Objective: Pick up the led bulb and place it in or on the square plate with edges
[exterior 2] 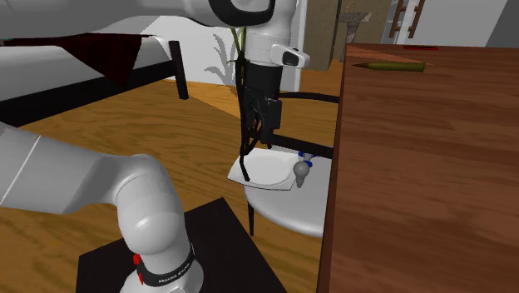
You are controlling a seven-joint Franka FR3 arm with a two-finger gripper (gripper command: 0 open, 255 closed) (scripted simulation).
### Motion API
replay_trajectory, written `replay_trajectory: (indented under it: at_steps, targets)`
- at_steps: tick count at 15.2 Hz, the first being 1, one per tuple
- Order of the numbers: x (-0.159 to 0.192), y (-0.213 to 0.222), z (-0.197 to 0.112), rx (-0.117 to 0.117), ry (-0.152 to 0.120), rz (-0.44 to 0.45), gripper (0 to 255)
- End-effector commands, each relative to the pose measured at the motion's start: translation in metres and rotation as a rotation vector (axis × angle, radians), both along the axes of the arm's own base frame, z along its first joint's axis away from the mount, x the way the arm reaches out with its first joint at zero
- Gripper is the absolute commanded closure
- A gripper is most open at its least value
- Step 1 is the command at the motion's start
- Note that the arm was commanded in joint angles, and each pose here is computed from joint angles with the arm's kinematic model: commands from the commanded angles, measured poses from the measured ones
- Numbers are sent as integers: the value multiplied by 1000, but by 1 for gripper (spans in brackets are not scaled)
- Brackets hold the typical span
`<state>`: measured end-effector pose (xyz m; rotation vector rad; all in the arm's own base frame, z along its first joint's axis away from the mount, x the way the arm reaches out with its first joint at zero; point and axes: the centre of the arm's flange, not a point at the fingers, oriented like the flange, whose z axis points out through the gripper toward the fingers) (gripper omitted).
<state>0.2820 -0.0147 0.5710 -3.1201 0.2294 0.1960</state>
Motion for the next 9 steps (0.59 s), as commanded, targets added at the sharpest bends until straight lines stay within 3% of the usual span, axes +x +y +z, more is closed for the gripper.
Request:
replay_trajectory:
  at_steps: [1, 9]
  targets:
    - [0, 0, 0, 0, 0, 0, 0]
    - [67, 19, -71, 14, -50, 28, 0]
